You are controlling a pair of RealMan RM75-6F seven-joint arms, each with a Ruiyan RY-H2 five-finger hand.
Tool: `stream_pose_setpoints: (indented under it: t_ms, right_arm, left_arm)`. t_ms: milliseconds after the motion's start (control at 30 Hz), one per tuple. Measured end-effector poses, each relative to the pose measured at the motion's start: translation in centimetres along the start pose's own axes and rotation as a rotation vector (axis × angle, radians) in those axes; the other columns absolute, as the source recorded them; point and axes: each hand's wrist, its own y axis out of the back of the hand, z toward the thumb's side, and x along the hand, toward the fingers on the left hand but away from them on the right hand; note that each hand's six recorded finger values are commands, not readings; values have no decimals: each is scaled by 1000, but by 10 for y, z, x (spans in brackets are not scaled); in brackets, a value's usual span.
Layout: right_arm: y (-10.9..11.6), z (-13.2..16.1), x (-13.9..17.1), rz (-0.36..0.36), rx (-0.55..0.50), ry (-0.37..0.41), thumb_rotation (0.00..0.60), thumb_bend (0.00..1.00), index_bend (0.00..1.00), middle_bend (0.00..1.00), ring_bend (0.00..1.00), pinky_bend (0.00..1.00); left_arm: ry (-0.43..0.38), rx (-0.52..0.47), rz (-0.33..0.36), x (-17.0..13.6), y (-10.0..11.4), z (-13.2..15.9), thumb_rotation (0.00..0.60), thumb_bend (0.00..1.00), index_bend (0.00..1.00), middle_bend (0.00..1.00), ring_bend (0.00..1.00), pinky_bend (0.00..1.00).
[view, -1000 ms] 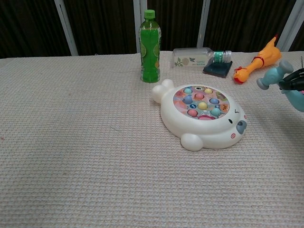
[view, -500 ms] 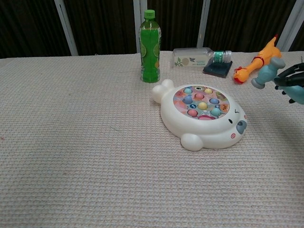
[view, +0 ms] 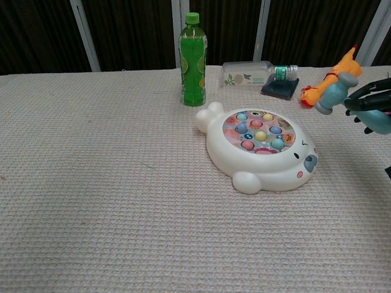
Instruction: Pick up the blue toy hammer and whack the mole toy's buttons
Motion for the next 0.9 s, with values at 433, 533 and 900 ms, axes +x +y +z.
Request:
stream_pose_setpoints:
  t_ms: [433,533,900]
  right_arm:
    - [-24,10,21,96,17,50,600,534,883,544,469,542]
    - [-30,15,26,120,22,59,600,533,882,544,469,542]
    - [-47,32,35,151,77,95,600,534,883,546,472,542]
  left_arm:
    - [-1,-1,1,0,0,0,600,0,0,0,0,0]
    - [-2,0,2,0,0,0,600,0,0,0,0,0]
    - [-2,-1,1,-1,0,0,600,0,0,0,0,0]
